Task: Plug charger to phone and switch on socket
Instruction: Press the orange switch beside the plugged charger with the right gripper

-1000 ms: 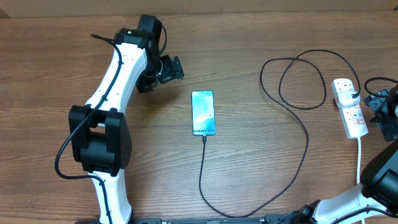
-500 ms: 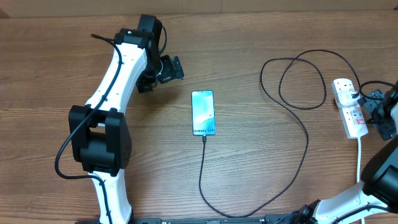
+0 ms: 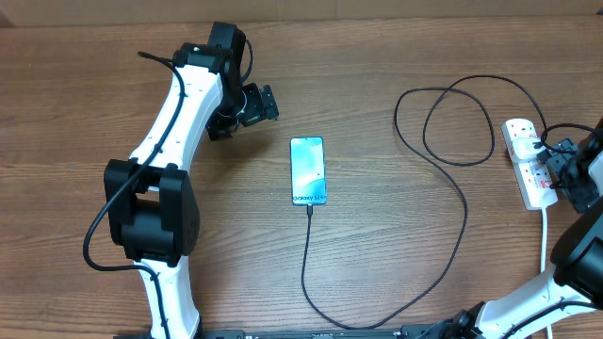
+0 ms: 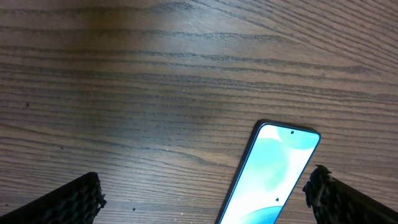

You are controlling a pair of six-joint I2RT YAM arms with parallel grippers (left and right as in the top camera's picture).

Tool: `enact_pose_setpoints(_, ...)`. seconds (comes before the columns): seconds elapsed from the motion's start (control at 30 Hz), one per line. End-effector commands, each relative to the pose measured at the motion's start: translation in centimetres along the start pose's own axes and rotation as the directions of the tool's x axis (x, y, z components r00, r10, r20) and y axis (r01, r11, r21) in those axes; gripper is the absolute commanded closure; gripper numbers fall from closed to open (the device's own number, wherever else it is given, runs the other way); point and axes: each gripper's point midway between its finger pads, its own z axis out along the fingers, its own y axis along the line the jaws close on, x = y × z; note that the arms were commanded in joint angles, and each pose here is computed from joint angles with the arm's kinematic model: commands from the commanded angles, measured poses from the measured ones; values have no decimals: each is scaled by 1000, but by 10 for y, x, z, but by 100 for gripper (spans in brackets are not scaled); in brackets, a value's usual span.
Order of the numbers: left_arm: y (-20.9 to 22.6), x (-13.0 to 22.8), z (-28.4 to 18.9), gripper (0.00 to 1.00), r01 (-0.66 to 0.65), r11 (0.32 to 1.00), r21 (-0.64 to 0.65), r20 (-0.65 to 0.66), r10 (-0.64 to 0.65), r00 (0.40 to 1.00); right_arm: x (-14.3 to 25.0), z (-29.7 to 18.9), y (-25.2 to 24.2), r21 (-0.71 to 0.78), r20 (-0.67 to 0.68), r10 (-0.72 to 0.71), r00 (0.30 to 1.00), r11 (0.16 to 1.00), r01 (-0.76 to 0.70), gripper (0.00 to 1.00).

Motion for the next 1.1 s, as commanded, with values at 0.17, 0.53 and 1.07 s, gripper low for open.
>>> enact_pose_setpoints(0.17, -4, -5, -10, 0, -19, 1000, 10, 31, 18, 999, 0, -10, 2, 0, -20, -27, 999, 1000, 27, 0)
enact_pose_setpoints(0.53, -4, -5, -10, 0, -18, 1000, 11, 31, 18, 999, -6, -21, 9, -39, -3, -37, 999, 999, 37, 0)
enact_pose_setpoints(1.07, -4, -5, -10, 0, -19, 1000, 10, 31, 18, 999, -3, -19, 17, -88, -15, -74, 997, 993, 73, 0)
